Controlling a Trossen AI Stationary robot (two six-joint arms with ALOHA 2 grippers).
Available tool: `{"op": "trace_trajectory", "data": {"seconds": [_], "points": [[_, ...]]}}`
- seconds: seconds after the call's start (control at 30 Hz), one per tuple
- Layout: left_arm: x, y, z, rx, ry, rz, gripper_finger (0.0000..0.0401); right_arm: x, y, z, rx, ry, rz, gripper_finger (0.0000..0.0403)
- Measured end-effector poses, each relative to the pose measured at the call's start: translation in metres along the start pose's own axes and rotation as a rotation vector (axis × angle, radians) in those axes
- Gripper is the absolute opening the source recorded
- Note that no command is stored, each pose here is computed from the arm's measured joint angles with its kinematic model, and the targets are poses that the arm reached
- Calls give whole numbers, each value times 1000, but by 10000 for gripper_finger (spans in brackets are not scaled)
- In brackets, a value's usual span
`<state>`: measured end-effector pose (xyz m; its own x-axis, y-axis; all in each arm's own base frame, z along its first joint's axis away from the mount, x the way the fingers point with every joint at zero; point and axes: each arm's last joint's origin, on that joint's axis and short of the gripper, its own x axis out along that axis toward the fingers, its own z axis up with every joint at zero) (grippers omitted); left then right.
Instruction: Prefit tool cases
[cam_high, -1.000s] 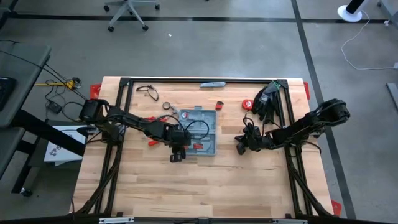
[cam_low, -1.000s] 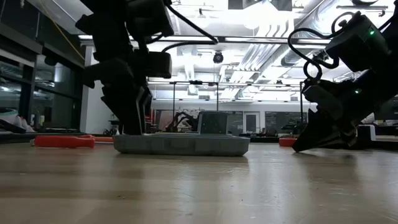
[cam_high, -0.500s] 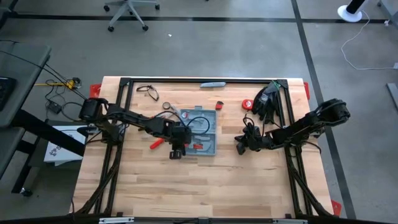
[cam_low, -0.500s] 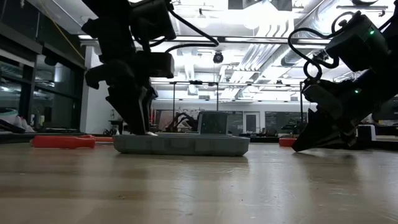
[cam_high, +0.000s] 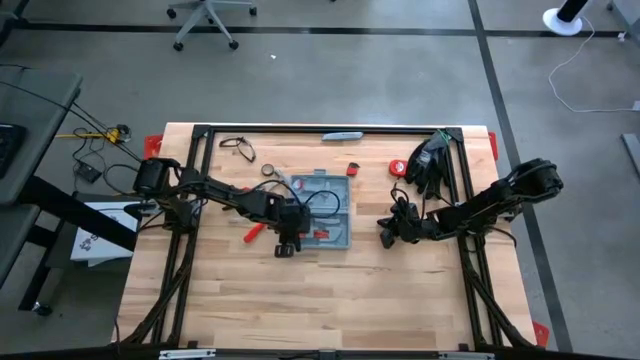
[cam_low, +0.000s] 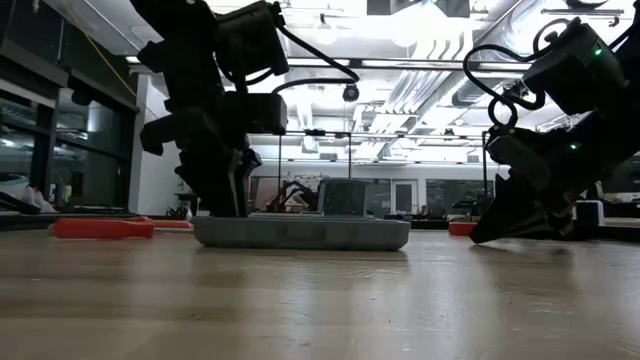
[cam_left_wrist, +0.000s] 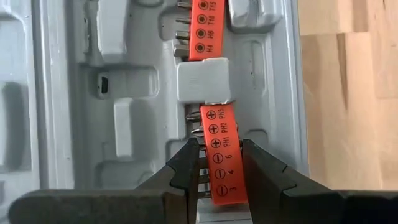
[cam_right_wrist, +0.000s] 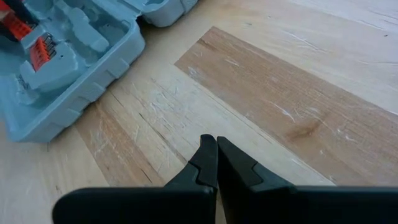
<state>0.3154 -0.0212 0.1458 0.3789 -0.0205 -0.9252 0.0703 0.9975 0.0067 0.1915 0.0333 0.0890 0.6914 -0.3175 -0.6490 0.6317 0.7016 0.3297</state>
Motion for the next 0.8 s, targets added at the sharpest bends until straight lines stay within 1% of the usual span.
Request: {"op": "trace_trajectory", "data": {"seconds": [0.2, 0.47, 0.73, 0.8], "points": [[-2, 1, -3, -1, 35, 8, 81, 0, 0, 0, 0, 3, 2, 0], [-3, 1, -3, 7, 33, 30, 81, 0, 0, 0, 0, 3, 2, 0], [-13, 3, 5, 62, 57, 66, 81, 0, 0, 0, 0, 3, 2, 0], [-14, 4, 7, 77, 53, 60, 81, 0, 0, 0, 0, 3, 2, 0]]}}
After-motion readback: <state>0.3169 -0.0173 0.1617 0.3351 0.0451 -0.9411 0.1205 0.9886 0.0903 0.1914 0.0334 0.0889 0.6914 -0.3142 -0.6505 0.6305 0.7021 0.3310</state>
